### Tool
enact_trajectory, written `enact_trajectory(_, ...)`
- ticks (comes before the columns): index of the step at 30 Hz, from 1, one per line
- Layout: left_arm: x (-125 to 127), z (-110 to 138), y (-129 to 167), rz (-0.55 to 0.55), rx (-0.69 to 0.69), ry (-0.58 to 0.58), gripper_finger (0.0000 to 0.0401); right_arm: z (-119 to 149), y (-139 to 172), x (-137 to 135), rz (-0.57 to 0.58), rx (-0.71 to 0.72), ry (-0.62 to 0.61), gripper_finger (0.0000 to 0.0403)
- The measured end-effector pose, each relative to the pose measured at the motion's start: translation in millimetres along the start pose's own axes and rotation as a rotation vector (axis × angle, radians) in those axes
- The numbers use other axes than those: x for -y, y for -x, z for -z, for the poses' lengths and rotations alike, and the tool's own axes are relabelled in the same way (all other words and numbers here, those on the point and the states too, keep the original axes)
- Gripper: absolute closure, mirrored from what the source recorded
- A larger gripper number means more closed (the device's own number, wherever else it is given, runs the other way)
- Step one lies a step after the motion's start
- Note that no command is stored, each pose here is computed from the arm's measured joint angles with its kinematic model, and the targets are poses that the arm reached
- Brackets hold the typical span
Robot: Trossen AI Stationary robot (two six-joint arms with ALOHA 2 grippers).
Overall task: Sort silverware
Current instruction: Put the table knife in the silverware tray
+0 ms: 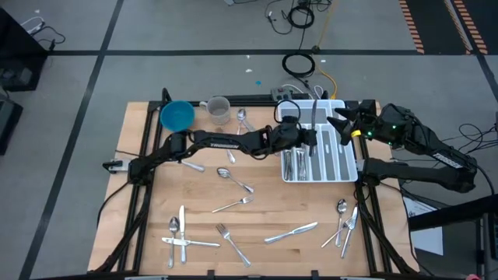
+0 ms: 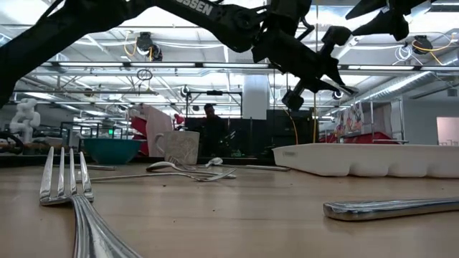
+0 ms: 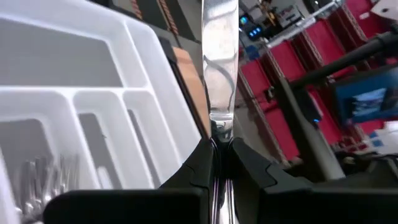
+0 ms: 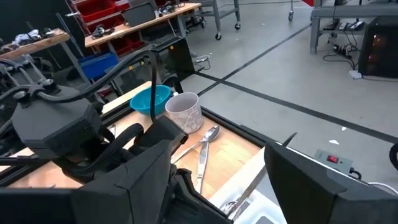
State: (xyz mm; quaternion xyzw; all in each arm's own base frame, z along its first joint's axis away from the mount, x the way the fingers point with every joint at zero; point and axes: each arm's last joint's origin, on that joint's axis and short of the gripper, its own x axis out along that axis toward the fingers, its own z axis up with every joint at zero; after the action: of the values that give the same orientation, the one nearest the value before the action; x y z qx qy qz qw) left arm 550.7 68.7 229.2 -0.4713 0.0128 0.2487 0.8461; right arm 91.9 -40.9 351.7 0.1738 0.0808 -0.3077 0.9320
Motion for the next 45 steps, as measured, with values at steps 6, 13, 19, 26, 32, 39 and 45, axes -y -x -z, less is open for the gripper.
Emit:
enact_trajectory(6,-1.6,10.1,-2.7,0.003,0.025,0.025,0.0368,0.0,0.0,0.0,0.001,0.0,0.01,0.0152)
enact_trajectory(13,-19.1,34.7,-18.2,-0.02,-0.031,0.108,0.0368,2.3,-0.9,0.6,0.011,-0.025,0.017,0.0152)
enact_trajectory(19,-10.9,37.4,-35.5,0.005,-0.04,0.106,0.0368,2.6,-2.2,0.3,0.01,-0.032,0.018,0.0152)
enact_trajectory(26,-24.6,52.4,-46.3,-0.069,-0.12,0.136,0.0368,4.0,-2.3,0.8,0.013,-0.047,0.037,0.0152)
enact_trajectory(32,-28.8,53.6,-45.8,-0.116,-0.127,0.118,0.0368,4.5,-2.4,0.9,0.014,-0.052,0.05,0.0152)
enact_trajectory(39,-33.2,56.4,-48.8,-0.123,-0.096,0.125,0.0368,4.5,-2.4,0.9,0.013,-0.052,0.061,0.0152)
enact_trajectory(45,-43.1,65.1,-52.9,-0.142,-0.119,0.165,0.0368,4.6,-2.4,0.9,0.012,-0.054,0.069,0.0152)
